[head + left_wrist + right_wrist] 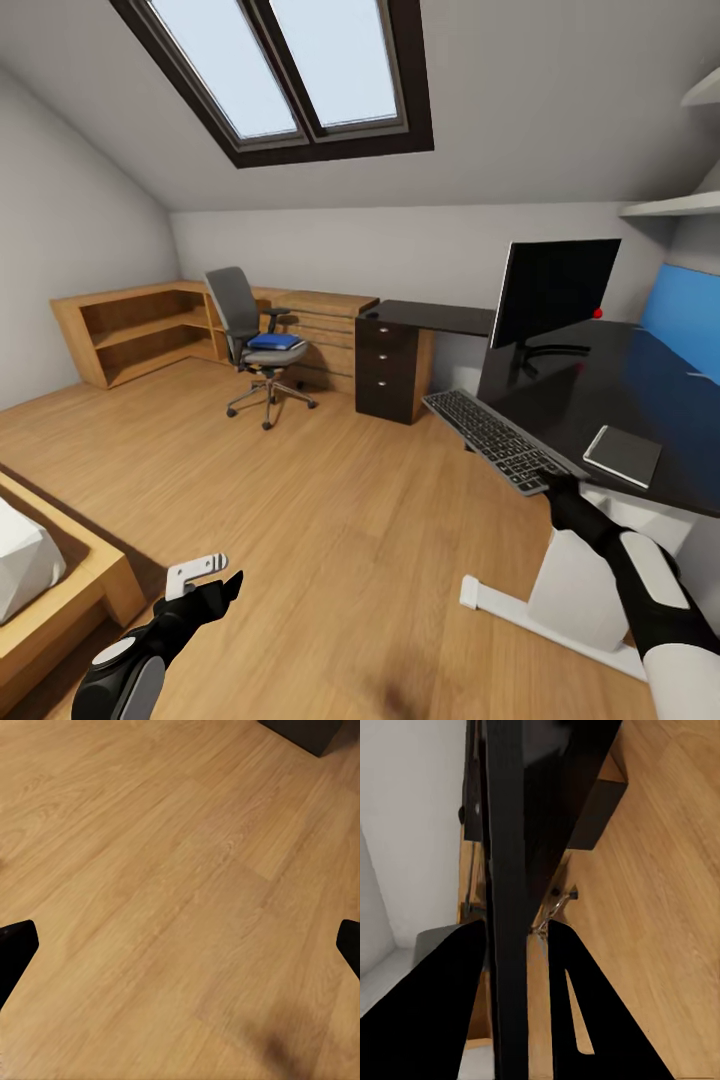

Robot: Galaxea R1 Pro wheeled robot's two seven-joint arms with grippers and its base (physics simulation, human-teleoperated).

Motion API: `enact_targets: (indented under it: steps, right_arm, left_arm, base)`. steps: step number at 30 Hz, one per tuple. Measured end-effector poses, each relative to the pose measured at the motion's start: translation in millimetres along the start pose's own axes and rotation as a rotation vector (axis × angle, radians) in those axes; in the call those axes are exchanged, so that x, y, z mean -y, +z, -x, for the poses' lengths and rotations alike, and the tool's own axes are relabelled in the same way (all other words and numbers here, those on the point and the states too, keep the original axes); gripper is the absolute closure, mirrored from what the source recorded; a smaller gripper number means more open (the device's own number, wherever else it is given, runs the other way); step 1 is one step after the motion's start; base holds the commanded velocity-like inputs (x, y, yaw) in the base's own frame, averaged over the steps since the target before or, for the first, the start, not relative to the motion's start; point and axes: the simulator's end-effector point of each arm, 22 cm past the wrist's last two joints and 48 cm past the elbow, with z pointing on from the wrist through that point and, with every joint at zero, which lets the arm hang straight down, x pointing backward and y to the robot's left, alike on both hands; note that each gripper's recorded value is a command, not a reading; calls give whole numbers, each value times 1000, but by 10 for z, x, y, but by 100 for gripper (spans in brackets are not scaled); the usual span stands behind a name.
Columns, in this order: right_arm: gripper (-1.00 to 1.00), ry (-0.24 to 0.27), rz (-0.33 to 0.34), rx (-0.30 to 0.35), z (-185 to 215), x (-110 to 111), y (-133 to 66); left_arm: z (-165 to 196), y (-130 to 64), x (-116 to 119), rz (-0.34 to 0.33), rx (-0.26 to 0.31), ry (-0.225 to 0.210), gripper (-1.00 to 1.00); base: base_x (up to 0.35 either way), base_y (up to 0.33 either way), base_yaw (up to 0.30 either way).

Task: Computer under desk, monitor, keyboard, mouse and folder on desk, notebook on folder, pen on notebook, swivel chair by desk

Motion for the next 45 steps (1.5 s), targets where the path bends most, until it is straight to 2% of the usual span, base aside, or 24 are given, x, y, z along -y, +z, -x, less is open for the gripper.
enact_targets:
  steps: [3, 8, 10, 12, 14, 17, 18, 19, 22, 25, 30, 32, 39, 45]
  right_arm:
    - [100, -28, 2, -28, -136, -96, 34]
    - [100, -97, 61, -79, -438, -514, 74]
    - [100, -96, 123, -100, -625, -824, 70]
    - [100, -107, 146, -104, -665, -948, 59]
    - [100, -103, 197, -116, -733, -1118, 42]
    - [100, -122, 237, -156, -959, -1296, 39]
    - [100, -135, 263, -184, -1185, -1425, 41]
    - [100, -160, 270, -238, -1504, -1477, 49]
    - [100, -178, 289, -269, -2073, -1653, 70]
    - [100, -194, 258, -224, -2335, -1728, 124]
    - [100, -143, 252, -88, -2387, -1843, 169]
    - [100, -132, 256, -56, -2385, -1865, 168]
    - [100, -154, 280, -58, -2540, -1916, 134]
    - [100, -147, 270, -65, -2573, -1852, 132]
  left_arm:
    - [48, -24, 17, 0, -2, 0, -100]
    - [131, -65, 44, 0, -3, -1, -100]
    - [163, -81, 55, 0, -3, -1, -100]
    - [195, -97, 70, -1, -4, -1, -100]
    - [219, -113, 97, -3, -6, -2, -100]
    - [257, -137, 160, -11, -8, 2, -100]
    - [267, -147, 201, -17, -9, 5, -100]
    - [283, -155, 212, -18, -9, 6, -100]
    - [331, -182, 248, -22, -10, 8, -100]
    - [380, -208, 273, -24, -10, 8, -100]
    - [381, -211, 284, -27, -11, 7, -100]
    - [377, -211, 290, -29, -13, 7, -100]
    - [354, -208, 309, -35, -18, 8, -100]
    - [274, -215, 530, -78, -35, 38, -100]
  base:
    - [0, 0, 0]
    - [0, 0, 0]
    - [0, 0, 0]
    - [0, 0, 0]
    - [0, 0, 0]
    - [0, 0, 0]
    - [0, 0, 0]
    - [0, 0, 0]
    - [0, 0, 0]
    - [0, 0, 0]
    - [0, 0, 0]
    - [0, 0, 0]
    - [82, 97, 0]
    - [222, 255, 0]
